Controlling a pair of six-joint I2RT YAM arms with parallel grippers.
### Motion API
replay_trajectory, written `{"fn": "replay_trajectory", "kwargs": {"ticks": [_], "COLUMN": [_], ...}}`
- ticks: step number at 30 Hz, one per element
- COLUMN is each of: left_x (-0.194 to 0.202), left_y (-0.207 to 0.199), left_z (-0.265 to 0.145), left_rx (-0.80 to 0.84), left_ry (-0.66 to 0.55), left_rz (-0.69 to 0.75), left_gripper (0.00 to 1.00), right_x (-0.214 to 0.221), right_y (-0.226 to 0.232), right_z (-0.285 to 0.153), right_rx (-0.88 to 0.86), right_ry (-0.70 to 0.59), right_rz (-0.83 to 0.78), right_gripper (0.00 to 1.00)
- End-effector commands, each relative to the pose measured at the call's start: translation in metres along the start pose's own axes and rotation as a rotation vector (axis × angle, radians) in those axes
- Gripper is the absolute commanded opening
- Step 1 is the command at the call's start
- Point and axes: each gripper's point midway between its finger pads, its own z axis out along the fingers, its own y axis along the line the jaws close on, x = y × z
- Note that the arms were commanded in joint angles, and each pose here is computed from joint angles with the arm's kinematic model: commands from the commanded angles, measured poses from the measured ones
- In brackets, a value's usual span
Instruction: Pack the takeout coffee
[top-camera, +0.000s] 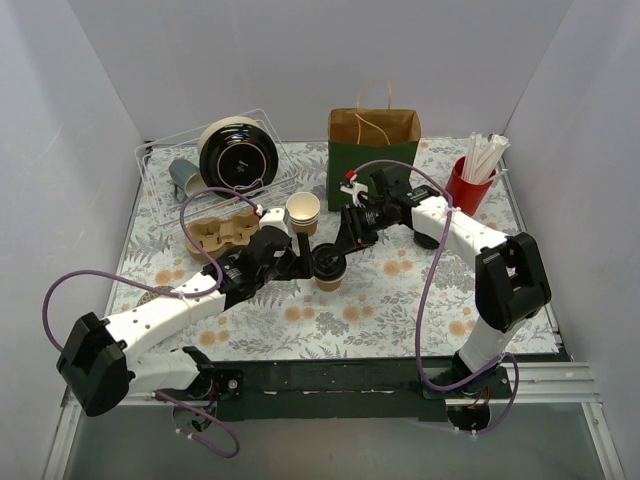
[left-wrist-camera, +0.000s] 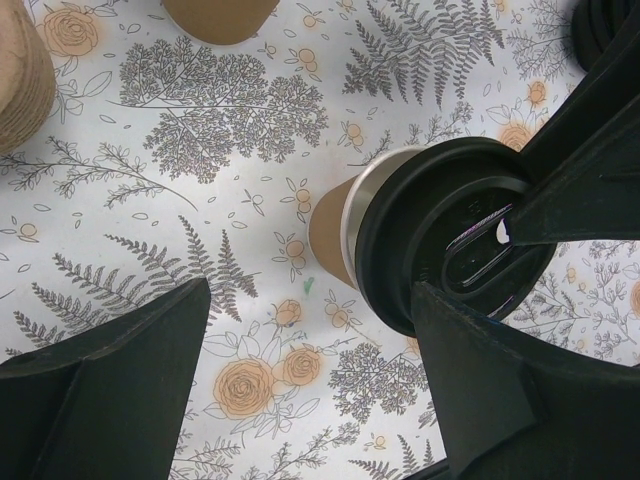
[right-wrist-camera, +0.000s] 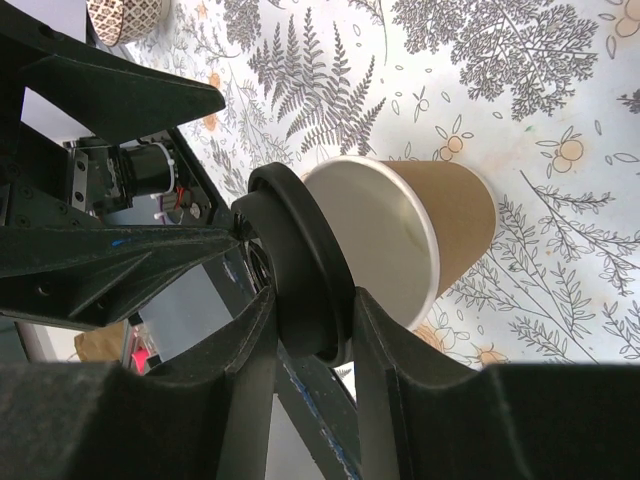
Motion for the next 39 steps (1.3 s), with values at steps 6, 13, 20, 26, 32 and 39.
{"fn": "replay_trajectory", "kwargs": {"ticks": [6,13,20,26,32,39], "left_x": [-0.008,-0.007,-0.004,0.003,0.005,-0.010], "left_y": [-0.001,-0.001,0.002,0.008,0.008,0.003], "left_z": [0.006,0.008,0.013,0.020,0.023,0.010], "left_rx": [-0.019,-0.024,-0.039,-0.067,-0.072,-0.053], "left_ry": [-0.011,-0.009,0.001,0.018,0.025,-0.014], "left_rz": [0.019,0.018,0.022,0.030,0.032,0.022], "left_gripper": [0.81,0.81,0.81,0.81,0.80,0.80], "right_x": [-0.011,-0.010,-0.008,-0.008,-0.011,-0.020], "right_y": [0.007,0.009,0.005,0.005,0.004,0.016], "right_z": [-0.007,-0.005,-0.001,0.000,-0.002,-0.014], "right_rx": [-0.037,-0.066,-0.068,-0.071,-0.063,-0.105], "right_ry": [-0.013,-0.001,0.015,0.015,0.007,-0.029], "right_rz": [-0.011,-0.013,0.000,0.000,0.002,-0.004], "right_gripper": [0.12,0.12,0.12,0.18,0.15,0.13]}}
